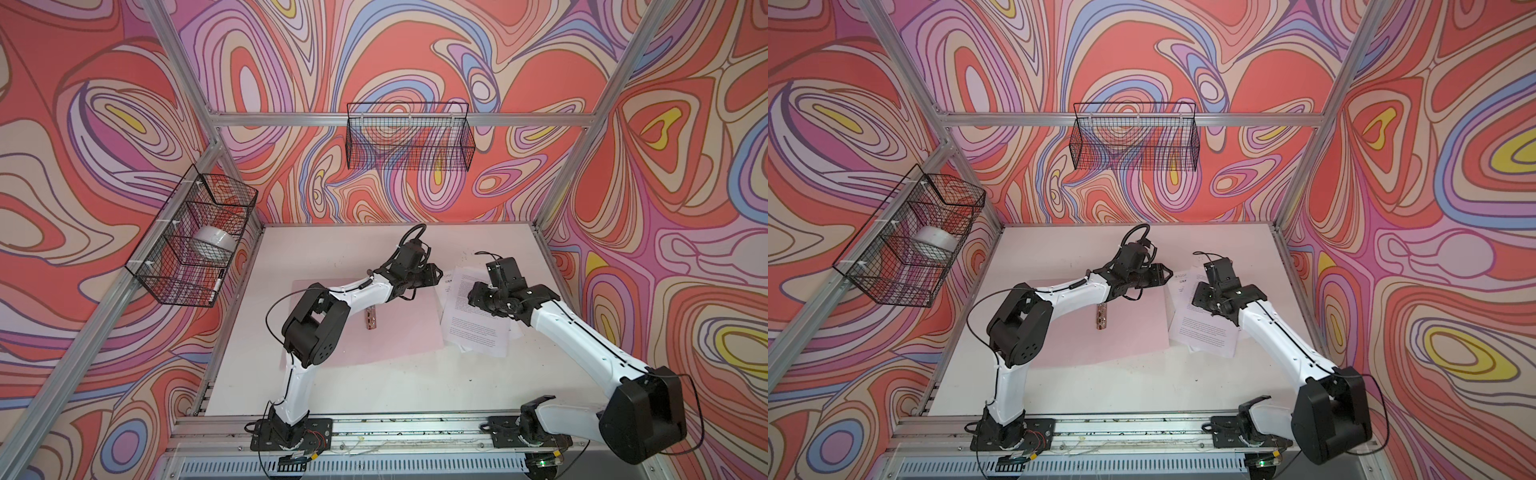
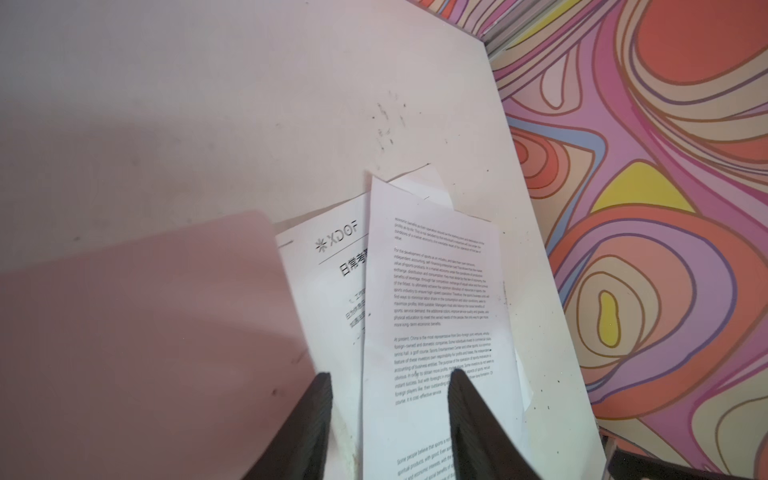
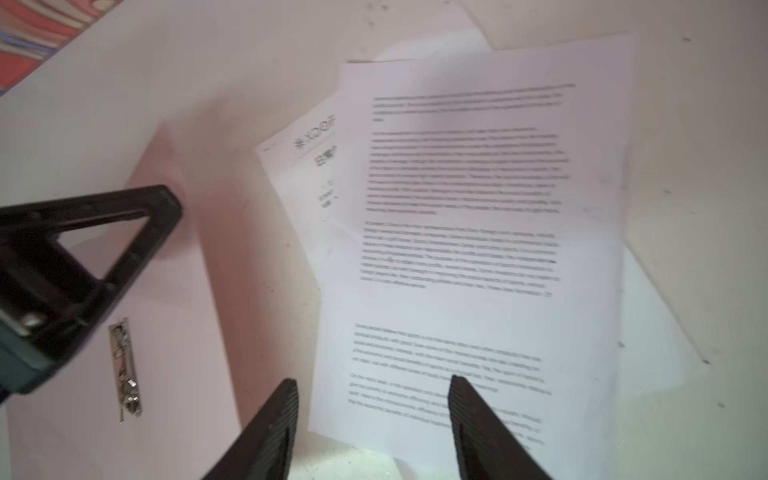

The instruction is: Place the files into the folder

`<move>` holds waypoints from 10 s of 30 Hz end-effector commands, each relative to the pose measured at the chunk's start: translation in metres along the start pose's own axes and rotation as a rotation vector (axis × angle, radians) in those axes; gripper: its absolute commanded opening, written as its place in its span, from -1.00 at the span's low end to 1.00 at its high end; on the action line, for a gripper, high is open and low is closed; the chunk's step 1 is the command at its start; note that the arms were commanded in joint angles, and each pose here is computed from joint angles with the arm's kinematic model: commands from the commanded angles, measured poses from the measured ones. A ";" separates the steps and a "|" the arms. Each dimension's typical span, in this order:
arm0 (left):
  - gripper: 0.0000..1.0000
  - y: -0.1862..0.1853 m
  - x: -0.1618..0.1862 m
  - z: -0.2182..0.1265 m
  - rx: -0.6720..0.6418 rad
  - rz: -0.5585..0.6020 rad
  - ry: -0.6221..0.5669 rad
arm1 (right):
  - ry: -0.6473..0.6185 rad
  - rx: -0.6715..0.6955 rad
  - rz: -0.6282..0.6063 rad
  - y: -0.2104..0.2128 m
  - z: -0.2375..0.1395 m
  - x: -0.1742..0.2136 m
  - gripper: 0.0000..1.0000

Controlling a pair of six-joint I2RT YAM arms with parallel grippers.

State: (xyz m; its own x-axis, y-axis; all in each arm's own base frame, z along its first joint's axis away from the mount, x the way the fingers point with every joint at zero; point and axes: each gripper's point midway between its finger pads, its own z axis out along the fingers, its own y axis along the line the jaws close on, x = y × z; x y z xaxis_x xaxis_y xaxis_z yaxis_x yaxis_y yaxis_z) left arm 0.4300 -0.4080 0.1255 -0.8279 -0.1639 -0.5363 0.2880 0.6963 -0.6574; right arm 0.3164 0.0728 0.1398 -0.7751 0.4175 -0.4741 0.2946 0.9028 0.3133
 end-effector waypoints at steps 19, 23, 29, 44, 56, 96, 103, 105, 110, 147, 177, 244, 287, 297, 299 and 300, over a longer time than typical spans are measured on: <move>-0.11 0.011 0.024 0.034 0.106 -0.030 0.040 | -0.065 0.077 0.370 -0.126 0.023 0.025 0.02; -0.11 0.015 0.030 0.039 0.112 -0.046 0.052 | -0.038 0.055 0.361 -0.122 0.032 0.025 -0.15; -0.11 0.015 0.033 0.038 0.124 -0.042 0.060 | -0.064 0.001 0.319 -0.118 0.038 0.021 -0.25; -0.12 0.024 0.035 0.047 0.146 -0.072 0.087 | -0.002 -0.029 0.382 -0.128 0.055 0.025 -0.27; -0.13 0.032 0.036 0.053 0.153 -0.094 0.099 | 0.083 -0.039 0.421 -0.126 0.072 0.034 -0.28; -0.20 0.056 0.047 0.063 0.161 -0.171 0.113 | 0.109 -0.247 0.497 -0.097 0.084 0.036 -0.54; -0.21 0.046 0.035 0.053 0.178 -0.169 0.095 | 0.099 -0.256 0.491 -0.095 0.080 0.033 -1.00; -0.21 0.038 0.026 0.044 0.208 -0.181 0.085 | 0.091 -0.263 0.495 -0.093 0.078 0.031 -1.00; -0.21 0.013 -0.005 0.011 0.256 -0.177 0.040 | 0.042 -0.296 0.499 -0.084 0.065 0.010 -1.00; -0.18 0.137 -0.066 -0.190 -0.122 -0.364 -0.321 | -0.243 -1.070 0.098 0.215 -0.160 -0.125 -1.00; -0.06 0.165 0.050 -0.344 -0.430 -0.313 -0.466 | 0.002 -0.668 -0.048 0.260 0.080 0.081 -1.00; -0.10 0.195 0.071 -0.322 -0.491 -0.332 -0.412 | -0.006 -0.428 -0.164 0.272 0.089 0.138 -0.13; -0.10 0.201 0.071 -0.321 -0.515 -0.293 -0.403 | 0.318 -0.470 -0.234 0.271 0.149 0.117 -0.21; -0.10 0.202 0.073 -0.323 -0.525 -0.291 -0.402 | 0.351 -0.536 -0.197 0.282 0.156 0.124 -0.59; -0.10 0.202 0.073 -0.324 -0.529 -0.290 -0.404 | 0.349 -0.543 -0.185 0.284 0.156 0.122 -0.80; -0.10 0.202 0.072 -0.325 -0.531 -0.289 -0.407 | 0.347 -0.546 -0.180 0.285 0.155 0.121 -0.88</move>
State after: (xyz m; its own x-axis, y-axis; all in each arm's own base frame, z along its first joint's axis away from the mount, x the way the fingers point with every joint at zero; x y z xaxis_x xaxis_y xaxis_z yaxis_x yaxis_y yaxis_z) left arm 0.2746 -0.0579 0.1293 -0.5680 -0.5744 -0.5895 -0.2621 0.8052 -0.5320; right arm 0.3845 0.3920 0.0412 -0.9502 0.1058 -0.2932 -0.1138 0.7578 0.6424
